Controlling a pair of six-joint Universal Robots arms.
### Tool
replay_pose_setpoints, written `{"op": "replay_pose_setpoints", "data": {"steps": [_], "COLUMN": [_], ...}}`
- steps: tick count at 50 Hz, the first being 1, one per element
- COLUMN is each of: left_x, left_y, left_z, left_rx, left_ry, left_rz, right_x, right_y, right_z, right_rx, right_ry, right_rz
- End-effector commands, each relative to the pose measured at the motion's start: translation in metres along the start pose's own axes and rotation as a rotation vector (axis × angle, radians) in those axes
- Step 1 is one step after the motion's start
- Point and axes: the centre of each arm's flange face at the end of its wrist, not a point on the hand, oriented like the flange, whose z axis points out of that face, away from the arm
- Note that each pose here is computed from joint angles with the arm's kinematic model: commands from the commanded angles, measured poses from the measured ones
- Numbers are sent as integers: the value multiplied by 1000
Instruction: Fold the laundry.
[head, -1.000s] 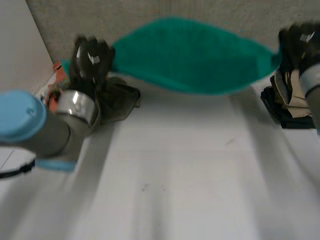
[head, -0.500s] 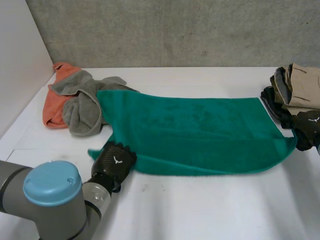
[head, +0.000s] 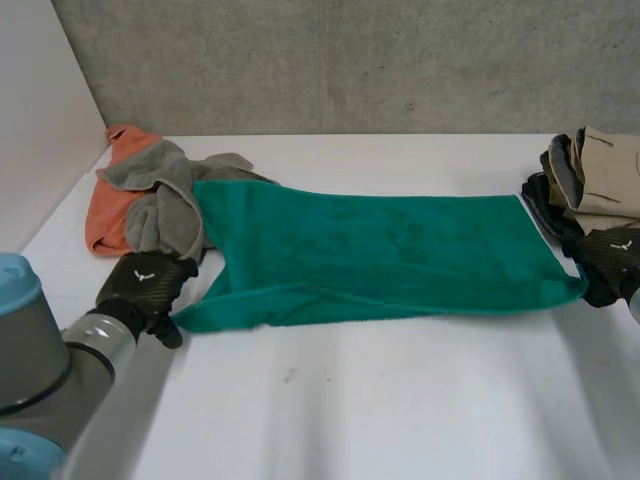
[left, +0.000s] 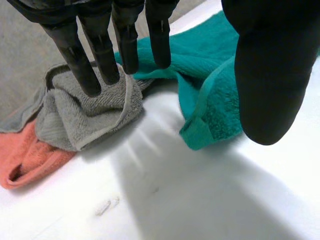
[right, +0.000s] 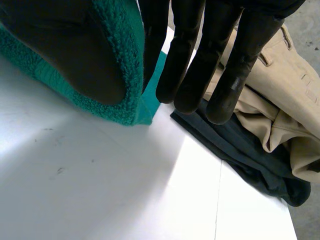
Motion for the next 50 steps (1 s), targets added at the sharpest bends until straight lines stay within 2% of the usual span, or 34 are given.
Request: {"op": "replay_pose_setpoints", "data": {"steps": [1, 11, 30, 34, 38, 42, 44, 47, 50], "left_x": [-10, -8, 11, 4, -14, -14, -7, 2, 10], "left_y": [0, -1, 19, 10, -24, -47, -51, -38, -27], "left_z": [8, 12, 28, 28, 10, -27, -56, -89, -109], "left_rx": [15, 18, -124, -104, -23, -11, -62, -186, -270], "left_ry": [25, 28, 117, 62, -53, -63, -17, 57, 126], "left_rz": [-68, -69, -75, -63, -33, 55, 157, 287, 372], "right_x": [-2, -1, -2, -1, 5, 15, 15, 22, 27], "right_y": [2, 3, 4, 2, -16, -49, -57, -56, -44], "right_z": [-1, -1, -2, -3, -14, -46, -57, -74, -87], "right_rx": [-6, -8, -13, -18, -16, -38, -55, -138, -249], "right_ry": [-4, -3, -7, -2, -8, -51, -92, -152, -220], "right_rz": [2, 3, 2, -12, -35, -120, -163, -241, -317]}}
